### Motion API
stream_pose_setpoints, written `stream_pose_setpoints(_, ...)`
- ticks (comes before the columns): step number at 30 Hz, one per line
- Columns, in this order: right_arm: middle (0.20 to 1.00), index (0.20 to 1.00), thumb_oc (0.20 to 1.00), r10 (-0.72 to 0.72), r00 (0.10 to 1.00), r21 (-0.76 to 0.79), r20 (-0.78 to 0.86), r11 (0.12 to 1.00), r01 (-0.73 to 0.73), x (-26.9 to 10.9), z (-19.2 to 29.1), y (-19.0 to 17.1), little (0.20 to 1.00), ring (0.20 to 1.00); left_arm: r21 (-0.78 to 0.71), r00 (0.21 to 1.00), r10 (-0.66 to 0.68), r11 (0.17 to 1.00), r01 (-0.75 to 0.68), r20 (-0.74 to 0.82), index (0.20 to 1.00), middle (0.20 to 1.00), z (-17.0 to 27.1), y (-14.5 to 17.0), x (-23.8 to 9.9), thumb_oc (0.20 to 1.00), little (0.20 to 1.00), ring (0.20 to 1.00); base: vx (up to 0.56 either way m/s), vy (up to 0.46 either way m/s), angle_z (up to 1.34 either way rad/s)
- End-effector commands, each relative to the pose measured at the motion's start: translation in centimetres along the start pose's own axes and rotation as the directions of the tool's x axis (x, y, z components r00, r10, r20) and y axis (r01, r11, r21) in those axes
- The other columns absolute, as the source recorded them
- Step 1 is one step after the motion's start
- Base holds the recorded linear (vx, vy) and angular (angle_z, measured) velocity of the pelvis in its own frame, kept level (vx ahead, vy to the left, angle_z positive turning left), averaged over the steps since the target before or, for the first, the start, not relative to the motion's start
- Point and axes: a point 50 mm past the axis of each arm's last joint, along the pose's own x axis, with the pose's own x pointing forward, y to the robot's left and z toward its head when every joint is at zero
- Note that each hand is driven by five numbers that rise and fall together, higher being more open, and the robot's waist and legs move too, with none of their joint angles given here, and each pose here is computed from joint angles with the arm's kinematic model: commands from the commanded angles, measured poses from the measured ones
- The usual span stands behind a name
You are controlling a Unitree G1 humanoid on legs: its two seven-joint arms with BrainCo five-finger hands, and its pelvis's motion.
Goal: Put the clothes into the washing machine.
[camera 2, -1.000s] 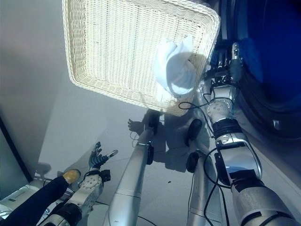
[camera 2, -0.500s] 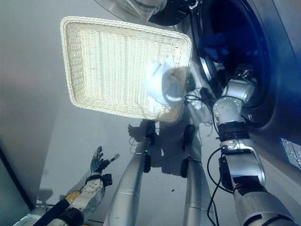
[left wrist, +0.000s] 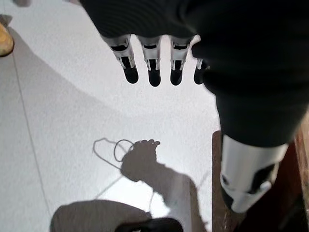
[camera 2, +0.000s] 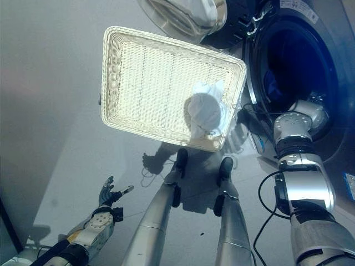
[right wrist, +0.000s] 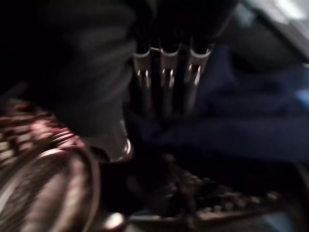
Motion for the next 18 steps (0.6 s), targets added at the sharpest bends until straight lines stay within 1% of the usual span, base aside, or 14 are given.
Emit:
stream_pose_setpoints(1, 1.0, 1.0, 1.0, 0.071, 0.997, -0.175, -0.033, 0.982, -0.076, 1.8, 5.0, -0.3, 1.0, 1.0, -0.055, 0.998, 0.024, 0.998, -0.028, -0.061, 1.0, 1.0, -1.0, -0.2, -0.3, 1.0, 1.0, 1.0, 0.0, 0.012, 0.05)
stream_pose_setpoints(2, 1.0, 1.0, 1.0, 0.096, 0.993, -0.194, -0.069, 0.975, -0.107, 1.6, 4.3, -0.3, 1.0, 1.0, -0.055, 0.998, 0.026, 0.998, -0.029, -0.061, 1.0, 1.0, -0.9, -0.2, -0.2, 1.0, 1.0, 1.0, 0.0, 0.0, 0.0)
stream_pose_setpoints(3, 1.0, 1.0, 1.0, 0.096, 0.993, -0.194, -0.069, 0.975, -0.107, 1.6, 4.3, -0.3, 1.0, 1.0, -0.055, 0.998, 0.026, 0.998, -0.029, -0.061, 1.0, 1.0, -0.9, -0.2, -0.2, 1.0, 1.0, 1.0, -0.01, 0.023, -0.07)
stream_pose_setpoints(4, 1.0, 1.0, 1.0, 0.221, 0.941, -0.259, -0.256, 0.922, -0.287, 0.9, 1.3, -0.7, 1.0, 1.0, -0.059, 0.997, 0.032, 0.998, -0.035, -0.066, 1.0, 1.0, -1.0, -0.3, -0.3, 1.0, 1.0, 1.0, -0.02, 0.045, -0.17)
stream_pose_setpoints(5, 1.0, 1.0, 1.0, 0.278, 0.898, -0.273, -0.341, 0.885, -0.378, 0.3, -0.3, -1.0, 1.0, 1.0, -0.064, 0.997, 0.034, 0.997, -0.039, -0.069, 1.0, 1.0, -1.2, -0.3, -0.4, 1.0, 1.0, 1.0, -0.04, 0.062, -0.18)
stream_pose_setpoints(7, 1.0, 1.0, 1.0, 0.32, 0.832, -0.282, -0.453, 0.834, -0.474, -0.2, -2.0, -2.6, 1.0, 1.0, -0.07, 0.997, 0.038, 0.997, -0.043, -0.073, 1.0, 1.0, -1.4, -0.6, -0.5, 1.0, 1.0, 1.0, -0.03, 0.051, -0.16)
stream_pose_setpoints(9, 1.0, 1.0, 1.0, 0.32, 0.832, -0.282, -0.453, 0.834, -0.474, -0.2, -2.0, -2.6, 1.0, 1.0, -0.07, 0.997, 0.038, 0.997, -0.043, -0.073, 1.0, 1.0, -1.4, -0.6, -0.5, 1.0, 1.0, 1.0, -0.02, 0.023, -0.13)
stream_pose_setpoints(10, 1.0, 1.0, 1.0, 0.386, 0.759, -0.23, -0.525, 0.794, -0.563, -0.3, -2.8, -4.3, 1.0, 1.0, -0.081, 0.996, 0.039, 0.996, -0.045, -0.076, 1.0, 1.0, -1.7, -1.1, -0.6, 1.0, 1.0, 1.0, -0.05, 0.026, -0.22)
stream_pose_setpoints(13, 1.0, 1.0, 1.0, 0.436, 0.708, -0.196, -0.555, 0.759, -0.621, -0.6, -3.5, -5.4, 1.0, 1.0, -0.09, 0.997, 0.032, 0.995, -0.039, -0.076, 1.0, 1.0, -1.7, -1.4, -0.6, 1.0, 1.0, 1.0, -0.05, 0.027, -0.1)
stream_pose_setpoints(14, 1.0, 1.0, 1.0, 0.463, 0.683, -0.12, -0.565, 0.773, -0.623, -0.9, -4.0, -6.1, 1.0, 1.0, -0.098, 0.996, 0.03, 0.994, -0.038, -0.079, 1.0, 1.0, -1.7, -1.8, -0.6, 1.0, 1.0, 1.0, -0.04, 0.036, -0.05)
stream_pose_setpoints(18, 1.0, 1.0, 1.0, 0.468, 0.651, 0.006, -0.598, 0.814, -0.581, -1.3, -5.0, -8.3, 1.0, 1.0, -0.106, 0.996, 0.025, 0.994, -0.034, -0.084, 1.0, 1.0, -1.8, -2.4, -0.7, 1.0, 1.0, 1.0, -0.04, 0.032, -0.05)
